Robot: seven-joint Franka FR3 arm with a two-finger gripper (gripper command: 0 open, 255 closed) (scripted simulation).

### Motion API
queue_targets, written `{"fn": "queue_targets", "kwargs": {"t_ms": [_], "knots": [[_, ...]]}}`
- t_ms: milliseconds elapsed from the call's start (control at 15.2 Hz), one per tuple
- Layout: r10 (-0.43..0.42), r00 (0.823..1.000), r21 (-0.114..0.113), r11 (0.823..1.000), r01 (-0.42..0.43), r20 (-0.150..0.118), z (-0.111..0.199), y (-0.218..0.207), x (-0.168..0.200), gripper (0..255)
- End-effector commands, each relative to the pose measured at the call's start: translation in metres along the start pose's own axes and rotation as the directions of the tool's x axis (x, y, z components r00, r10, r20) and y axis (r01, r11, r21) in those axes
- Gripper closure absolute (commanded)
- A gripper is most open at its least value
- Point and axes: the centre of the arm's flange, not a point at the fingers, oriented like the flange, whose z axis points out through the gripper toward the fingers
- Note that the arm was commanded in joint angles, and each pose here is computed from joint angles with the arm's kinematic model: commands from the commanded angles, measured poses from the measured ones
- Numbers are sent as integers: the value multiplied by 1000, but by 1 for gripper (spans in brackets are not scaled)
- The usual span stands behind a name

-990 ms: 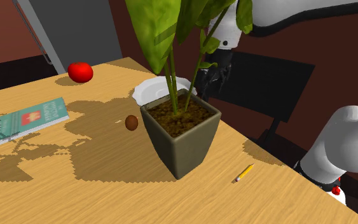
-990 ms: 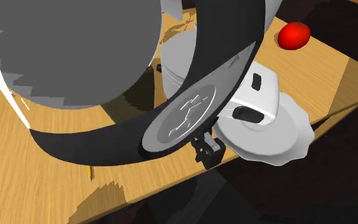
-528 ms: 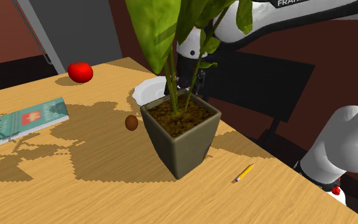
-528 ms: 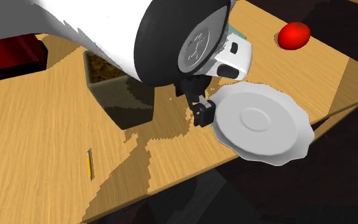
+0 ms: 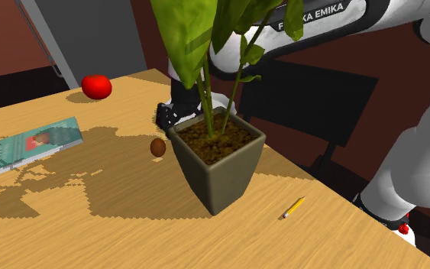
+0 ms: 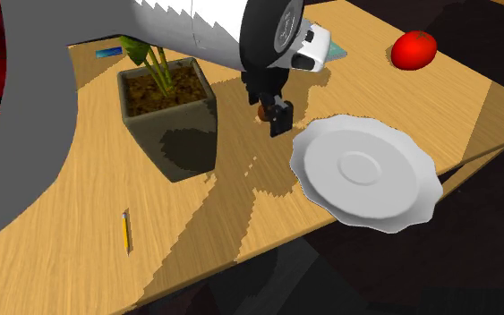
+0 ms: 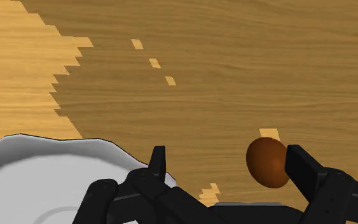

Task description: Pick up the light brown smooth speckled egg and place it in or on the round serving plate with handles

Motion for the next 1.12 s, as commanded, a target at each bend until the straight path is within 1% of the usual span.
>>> {"fn": "queue_targets", "kwargs": {"t_ms": [0,264,726,1056], "knots": [[0,1000,4,1000,0,-10,9,-19,11,0],[-2,1000,12,1000,2,-28,24,-61,33,0],[-2,1000,12,1000,2,-28,61,-61,34,0],[-2,1000,12,1000,2,-28,64,-61,34,0]]}}
